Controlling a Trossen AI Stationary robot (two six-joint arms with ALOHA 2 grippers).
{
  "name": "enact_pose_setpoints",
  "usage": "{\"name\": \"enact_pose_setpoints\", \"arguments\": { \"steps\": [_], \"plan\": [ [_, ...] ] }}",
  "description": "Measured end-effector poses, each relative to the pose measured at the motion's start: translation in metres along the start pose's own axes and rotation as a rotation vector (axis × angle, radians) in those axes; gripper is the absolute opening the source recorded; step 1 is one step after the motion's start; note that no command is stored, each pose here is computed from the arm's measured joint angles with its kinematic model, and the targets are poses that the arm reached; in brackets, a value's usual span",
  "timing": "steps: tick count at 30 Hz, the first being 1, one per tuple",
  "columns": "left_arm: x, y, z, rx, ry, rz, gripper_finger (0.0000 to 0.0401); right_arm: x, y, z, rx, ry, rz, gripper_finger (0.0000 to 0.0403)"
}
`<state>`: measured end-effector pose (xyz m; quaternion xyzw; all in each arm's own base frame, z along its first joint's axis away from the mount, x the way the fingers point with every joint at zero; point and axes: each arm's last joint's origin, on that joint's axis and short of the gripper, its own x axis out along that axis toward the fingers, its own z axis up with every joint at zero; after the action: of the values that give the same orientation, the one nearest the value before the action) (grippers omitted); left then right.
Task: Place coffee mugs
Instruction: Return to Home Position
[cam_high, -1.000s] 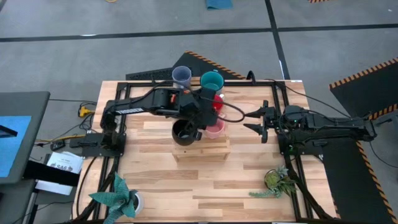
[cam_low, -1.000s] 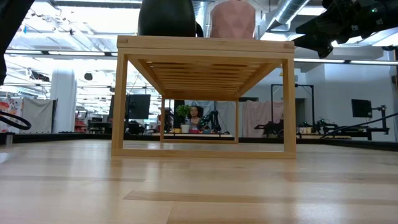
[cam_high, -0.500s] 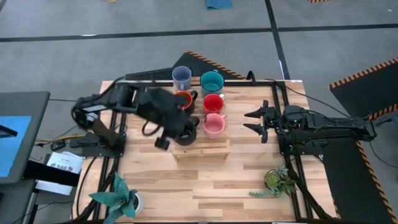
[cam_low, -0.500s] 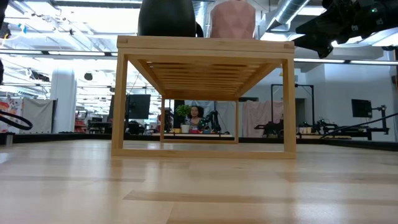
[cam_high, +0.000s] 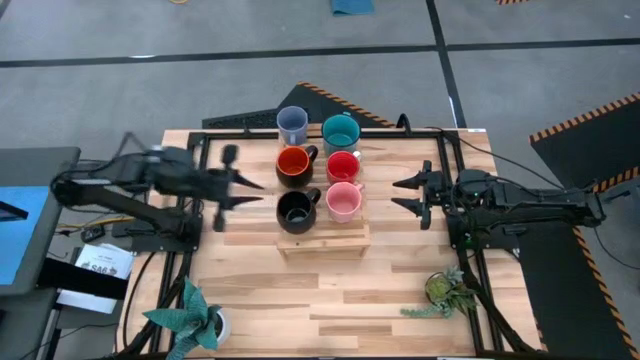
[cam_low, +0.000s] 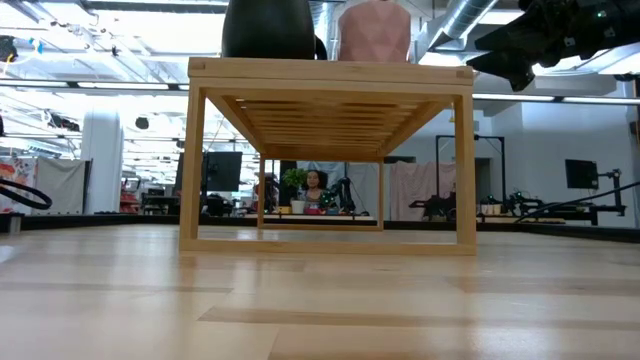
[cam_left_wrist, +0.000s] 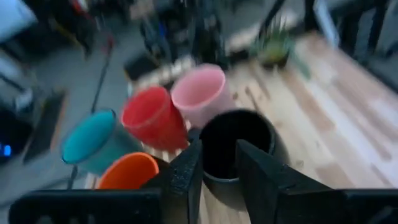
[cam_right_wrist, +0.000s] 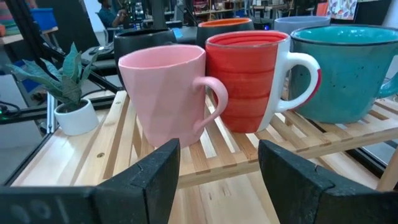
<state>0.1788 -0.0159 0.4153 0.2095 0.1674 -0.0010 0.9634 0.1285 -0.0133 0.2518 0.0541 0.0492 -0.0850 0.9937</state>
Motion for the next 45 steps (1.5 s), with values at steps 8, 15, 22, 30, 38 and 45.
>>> {"name": "enact_pose_setpoints", "arguments": {
  "steps": [8,15,22,30,38,45],
  "plan": [
    [-0.033,-0.019,-0.074,-0.043,-0.295,0.013,0.0047,0.000,0.000,0.000,0.049,0.004,0.000,0.0244],
    [-0.015,-0.048,-0.137,-0.094,-0.348,0.018,0.0003,0.007,0.000,-0.004,0.056,0.046,-0.007,0.0244],
    [-0.005,-0.066,-0.176,-0.130,-0.421,0.039,0.0000,0.017,-0.002,-0.009,0.050,0.079,-0.089,0.0244],
    [-0.002,-0.077,-0.199,-0.157,-0.473,0.020,0.0000,0.018,0.000,0.008,0.125,0.013,-0.087,0.0162],
    [0.001,-0.087,-0.221,-0.213,-0.479,0.009,0.0000,0.009,0.000,0.013,0.126,0.007,-0.084,0.0020],
    [0.000,-0.090,-0.230,-0.258,-0.507,0.008,0.0000,-0.007,-0.002,0.004,0.140,0.095,-0.097,0.0018]
  ]
}}
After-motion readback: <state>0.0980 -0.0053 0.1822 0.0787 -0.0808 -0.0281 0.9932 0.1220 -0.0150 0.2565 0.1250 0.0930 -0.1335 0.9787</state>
